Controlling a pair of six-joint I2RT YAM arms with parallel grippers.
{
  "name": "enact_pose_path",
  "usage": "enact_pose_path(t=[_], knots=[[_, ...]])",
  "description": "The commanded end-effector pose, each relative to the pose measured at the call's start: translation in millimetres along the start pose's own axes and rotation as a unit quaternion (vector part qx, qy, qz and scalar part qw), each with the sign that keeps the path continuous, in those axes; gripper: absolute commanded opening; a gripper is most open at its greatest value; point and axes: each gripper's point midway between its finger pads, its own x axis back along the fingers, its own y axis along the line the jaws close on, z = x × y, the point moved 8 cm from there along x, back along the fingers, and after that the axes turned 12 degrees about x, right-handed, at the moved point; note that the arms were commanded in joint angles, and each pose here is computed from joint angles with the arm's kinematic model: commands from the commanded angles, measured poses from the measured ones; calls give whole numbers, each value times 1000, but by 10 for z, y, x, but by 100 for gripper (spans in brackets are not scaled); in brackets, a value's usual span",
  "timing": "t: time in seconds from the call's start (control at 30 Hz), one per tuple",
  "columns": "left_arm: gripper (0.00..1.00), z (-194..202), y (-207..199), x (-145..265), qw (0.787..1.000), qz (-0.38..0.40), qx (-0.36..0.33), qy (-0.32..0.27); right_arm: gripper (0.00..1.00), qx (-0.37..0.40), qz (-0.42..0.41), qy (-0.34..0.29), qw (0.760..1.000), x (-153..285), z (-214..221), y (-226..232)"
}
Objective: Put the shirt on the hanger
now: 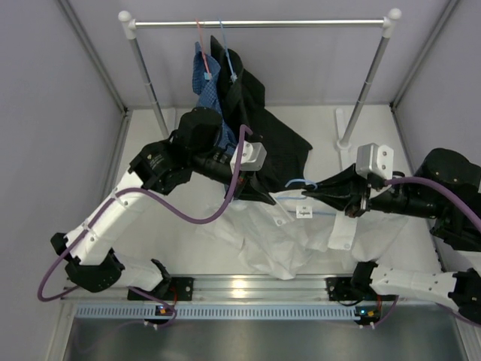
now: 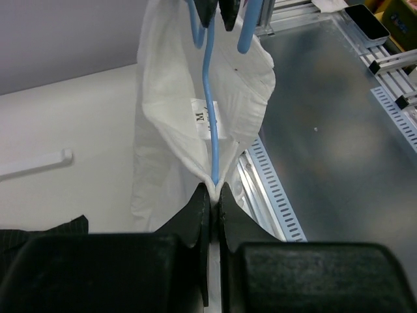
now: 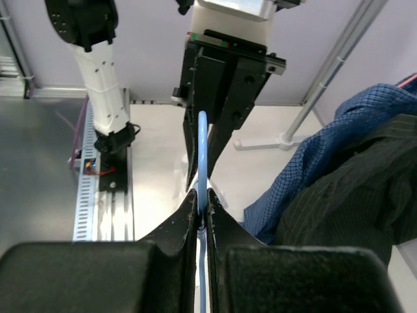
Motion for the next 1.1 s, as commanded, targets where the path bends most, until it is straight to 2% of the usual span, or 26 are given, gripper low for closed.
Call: enact_pose_path(t=[0.0,0.03,0.07,0.1,0.17,0.27,0.5,0.57,0.6,0.7,0.83,0.93,1.07], knots=[[0,-39,-60,9,999,24,-31,-15,0,10,95,-62,993,44,-176,-192],[0,-39,-68,22,999,21,-33,-16,0,3,112,-68,991,92,-185,-201],[0,-34,-69,26,999,19,-34,-16,5,2,120,-66,991,97,-164,-207],[0,-24,-64,25,999,18,-37,-15,17,0,124,-60,991,90,-124,-204],[0,-32,-85,34,999,22,-40,-17,48,-6,131,-55,990,131,-91,-188],[0,-35,-125,48,998,30,-47,-20,60,-15,157,-19,987,215,55,-170],[0,13,-225,118,997,28,-67,-23,75,-40,203,90,974,615,332,-68],[0,43,-227,122,997,26,-69,-21,77,-49,172,91,980,710,328,37],[0,48,-233,127,997,25,-72,-21,77,-54,96,82,990,736,309,201],[0,47,-275,133,996,40,-75,-25,75,-70,12,100,992,695,392,384],[0,38,-313,131,995,59,-78,-29,64,-77,-29,120,989,570,482,439],[0,48,-316,120,994,67,-76,-29,58,-69,-51,107,991,539,455,457],[0,57,-327,114,994,77,-78,-30,43,-64,-83,78,991,478,399,488]])
